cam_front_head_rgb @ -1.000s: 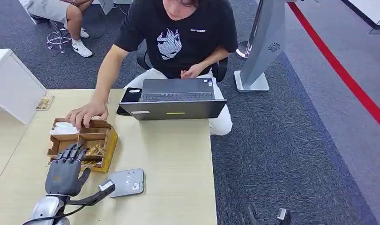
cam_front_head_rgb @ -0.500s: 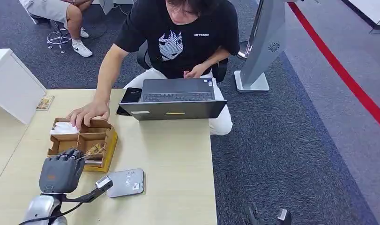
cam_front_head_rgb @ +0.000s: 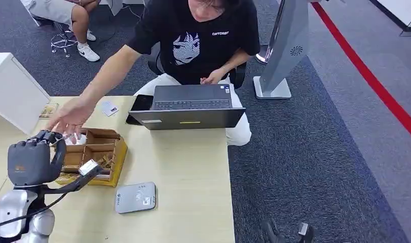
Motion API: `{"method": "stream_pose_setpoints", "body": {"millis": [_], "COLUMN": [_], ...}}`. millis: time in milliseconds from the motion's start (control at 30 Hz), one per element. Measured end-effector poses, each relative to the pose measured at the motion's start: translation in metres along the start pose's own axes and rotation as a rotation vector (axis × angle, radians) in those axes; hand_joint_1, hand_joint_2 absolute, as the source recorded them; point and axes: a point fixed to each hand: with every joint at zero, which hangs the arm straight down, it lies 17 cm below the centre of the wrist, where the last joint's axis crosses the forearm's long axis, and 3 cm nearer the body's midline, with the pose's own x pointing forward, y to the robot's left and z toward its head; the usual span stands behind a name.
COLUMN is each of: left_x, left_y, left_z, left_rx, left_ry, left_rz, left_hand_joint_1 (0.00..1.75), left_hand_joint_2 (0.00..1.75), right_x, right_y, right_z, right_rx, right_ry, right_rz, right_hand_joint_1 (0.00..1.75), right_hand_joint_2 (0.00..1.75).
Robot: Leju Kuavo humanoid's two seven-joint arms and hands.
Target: Pass the card to the sensor for recognition and then transmit it.
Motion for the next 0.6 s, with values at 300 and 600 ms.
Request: {"method": "stream_pose_setpoints", "body": {"millis": [300,600], "left_x": [-0.041,-0.04], "left_y": [-0.021,-0.038], "left_z": [-0.034,-0.029], "left_rx": [-0.062,-0.077], "left_ry": [0.066,0.071], "left_rz": [0.011,0.054], "left_hand_joint_1": [1.75,0.0], "left_hand_joint_2": [1.75,1.75], "right_x": [-0.002,-0.004], "right_y": [0.013,0.016], "right_z": [-0.007,-0.007], "right_rx": [0.024,0.034], "right_ry": [0.023,0.028], "right_rz": [0.031,0.031], "right_hand_joint_1": [0.0,0.0], "right_hand_joint_2": [1.75,1.75]}}
